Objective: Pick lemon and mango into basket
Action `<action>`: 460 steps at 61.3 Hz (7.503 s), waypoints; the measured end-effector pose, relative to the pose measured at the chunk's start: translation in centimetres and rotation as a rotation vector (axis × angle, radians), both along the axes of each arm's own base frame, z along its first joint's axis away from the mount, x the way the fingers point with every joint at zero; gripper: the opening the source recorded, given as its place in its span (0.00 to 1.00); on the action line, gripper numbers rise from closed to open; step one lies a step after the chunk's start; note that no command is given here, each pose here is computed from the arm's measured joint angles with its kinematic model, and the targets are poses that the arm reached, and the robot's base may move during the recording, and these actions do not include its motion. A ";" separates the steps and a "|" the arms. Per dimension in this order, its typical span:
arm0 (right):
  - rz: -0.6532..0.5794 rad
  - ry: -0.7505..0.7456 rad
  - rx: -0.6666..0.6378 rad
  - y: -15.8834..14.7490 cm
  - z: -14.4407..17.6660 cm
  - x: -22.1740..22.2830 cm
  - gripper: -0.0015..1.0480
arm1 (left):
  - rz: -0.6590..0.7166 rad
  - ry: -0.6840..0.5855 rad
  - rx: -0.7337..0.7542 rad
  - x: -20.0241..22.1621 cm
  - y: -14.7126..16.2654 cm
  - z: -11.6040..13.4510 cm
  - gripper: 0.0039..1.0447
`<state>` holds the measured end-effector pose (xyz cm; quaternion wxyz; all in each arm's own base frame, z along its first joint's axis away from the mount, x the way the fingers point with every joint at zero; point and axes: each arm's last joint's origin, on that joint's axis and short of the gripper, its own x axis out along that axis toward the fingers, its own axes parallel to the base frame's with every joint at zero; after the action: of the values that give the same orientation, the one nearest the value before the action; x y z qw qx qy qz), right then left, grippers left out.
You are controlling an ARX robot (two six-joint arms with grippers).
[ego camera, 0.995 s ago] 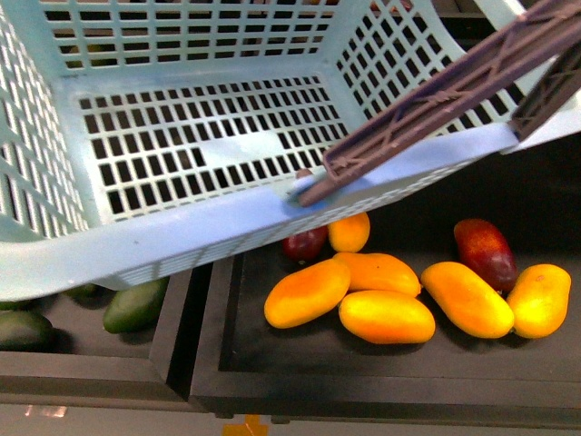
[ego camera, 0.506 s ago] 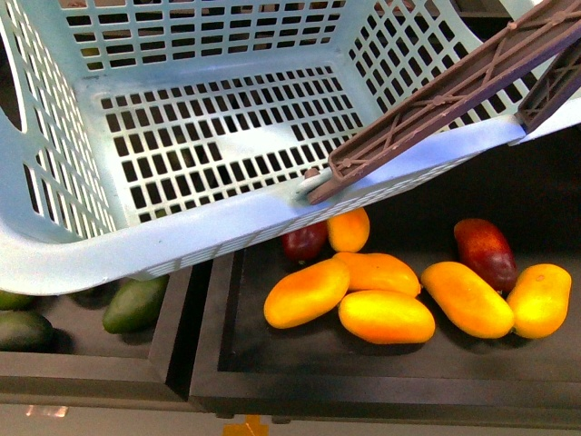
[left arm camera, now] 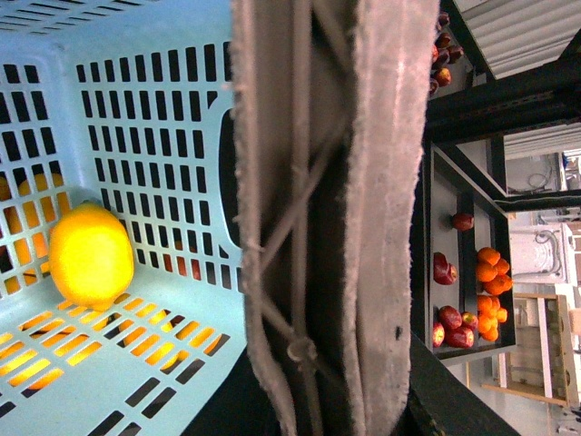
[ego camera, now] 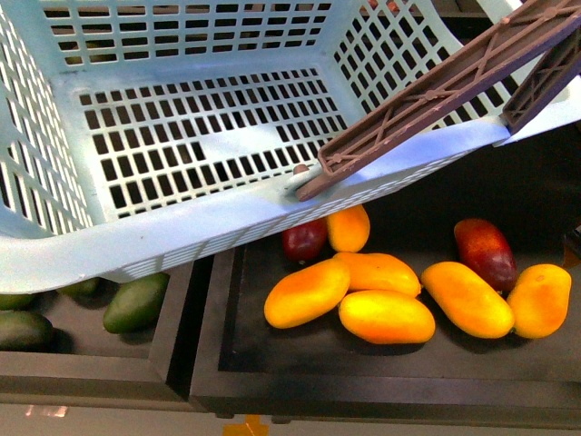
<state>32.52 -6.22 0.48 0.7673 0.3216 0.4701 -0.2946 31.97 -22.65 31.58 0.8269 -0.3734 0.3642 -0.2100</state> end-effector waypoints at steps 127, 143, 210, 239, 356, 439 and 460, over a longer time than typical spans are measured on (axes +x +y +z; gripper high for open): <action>0.057 -0.507 0.082 -2.5 12.8 0.9 0.60 | 0.001 0.000 0.001 0.0 0.0 0.0 0.15; 0.080 -0.813 0.157 3.7 22.3 -0.9 0.60 | 0.002 -0.001 0.002 0.0 0.0 0.0 0.15; 0.351 -0.823 -0.154 9.7 24.9 -0.7 0.89 | 0.007 0.005 0.005 0.0 0.0 -0.2 0.15; 0.631 -1.013 -0.676 6.2 19.9 -11.8 0.11 | -0.003 0.009 0.000 0.0 -0.1 -0.2 0.15; 0.631 -1.038 -0.700 6.2 16.7 -21.8 0.02 | 0.001 0.005 0.004 0.0 -0.1 -0.2 0.15; 0.632 -1.031 -0.700 6.2 16.4 -22.8 0.92 | 0.010 0.002 0.010 0.1 0.0 -0.3 0.15; 0.633 -1.034 -0.700 6.2 16.4 -22.8 0.92 | -0.007 0.011 -0.002 0.0 -0.1 -0.3 0.15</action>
<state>9.68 0.00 16.91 1.0000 0.0018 -0.0066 -0.0002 31.98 -22.74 31.31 0.8239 -0.3740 0.3697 -0.2111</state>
